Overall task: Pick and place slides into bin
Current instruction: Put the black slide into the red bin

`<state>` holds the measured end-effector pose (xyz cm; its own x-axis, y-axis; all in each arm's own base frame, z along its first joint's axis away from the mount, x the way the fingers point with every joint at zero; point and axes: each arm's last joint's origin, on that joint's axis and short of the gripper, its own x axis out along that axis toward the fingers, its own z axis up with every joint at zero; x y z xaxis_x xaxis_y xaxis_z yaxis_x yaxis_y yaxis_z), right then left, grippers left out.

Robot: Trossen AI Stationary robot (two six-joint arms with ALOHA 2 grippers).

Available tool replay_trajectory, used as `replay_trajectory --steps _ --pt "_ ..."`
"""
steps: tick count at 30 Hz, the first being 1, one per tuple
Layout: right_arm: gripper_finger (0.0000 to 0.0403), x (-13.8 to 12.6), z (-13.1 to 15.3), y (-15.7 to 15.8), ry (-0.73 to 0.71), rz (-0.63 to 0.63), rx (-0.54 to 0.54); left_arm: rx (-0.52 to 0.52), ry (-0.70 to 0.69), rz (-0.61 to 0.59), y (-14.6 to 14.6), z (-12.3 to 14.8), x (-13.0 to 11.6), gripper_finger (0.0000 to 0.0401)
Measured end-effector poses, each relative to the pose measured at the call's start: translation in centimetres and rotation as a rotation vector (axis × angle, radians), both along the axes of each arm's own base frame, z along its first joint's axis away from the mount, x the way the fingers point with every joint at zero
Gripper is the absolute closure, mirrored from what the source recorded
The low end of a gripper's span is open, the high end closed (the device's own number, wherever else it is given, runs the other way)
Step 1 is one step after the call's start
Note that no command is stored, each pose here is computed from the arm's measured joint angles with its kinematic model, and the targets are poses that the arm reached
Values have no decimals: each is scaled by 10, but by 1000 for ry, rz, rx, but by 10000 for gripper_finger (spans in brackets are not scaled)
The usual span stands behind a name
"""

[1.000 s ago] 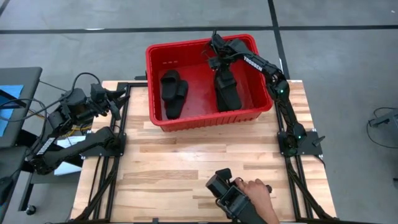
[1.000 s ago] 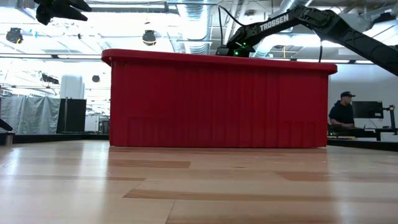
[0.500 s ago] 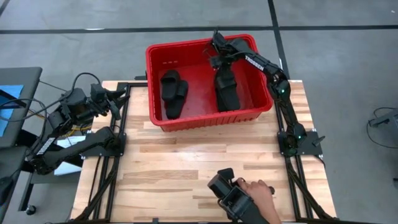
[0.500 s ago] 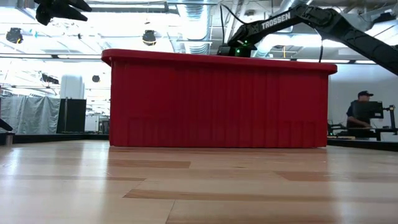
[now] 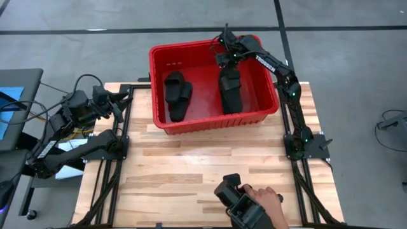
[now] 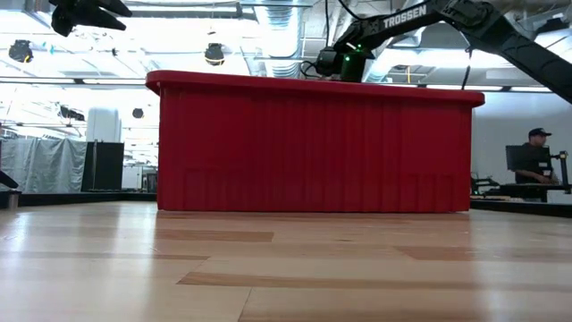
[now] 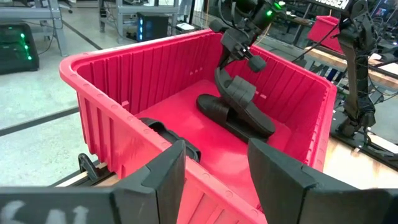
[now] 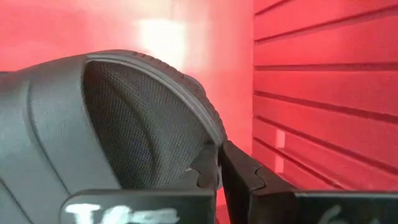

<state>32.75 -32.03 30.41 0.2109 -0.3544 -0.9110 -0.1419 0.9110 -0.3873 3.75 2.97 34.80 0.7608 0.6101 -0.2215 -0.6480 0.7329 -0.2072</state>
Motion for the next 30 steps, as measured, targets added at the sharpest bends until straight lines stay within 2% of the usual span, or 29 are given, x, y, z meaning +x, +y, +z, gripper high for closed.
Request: replay_trajectory --steps 6,12,30 --pt "403 5 3 5 -16 16 -6 1 0 0 0 0 0 237" --pt "402 8 19 2 -89 9 -70 1 0 0 0 0 0 237" --pt "402 -11 4 -8 -4 -29 43 0 -1 0 0 0 0 237"
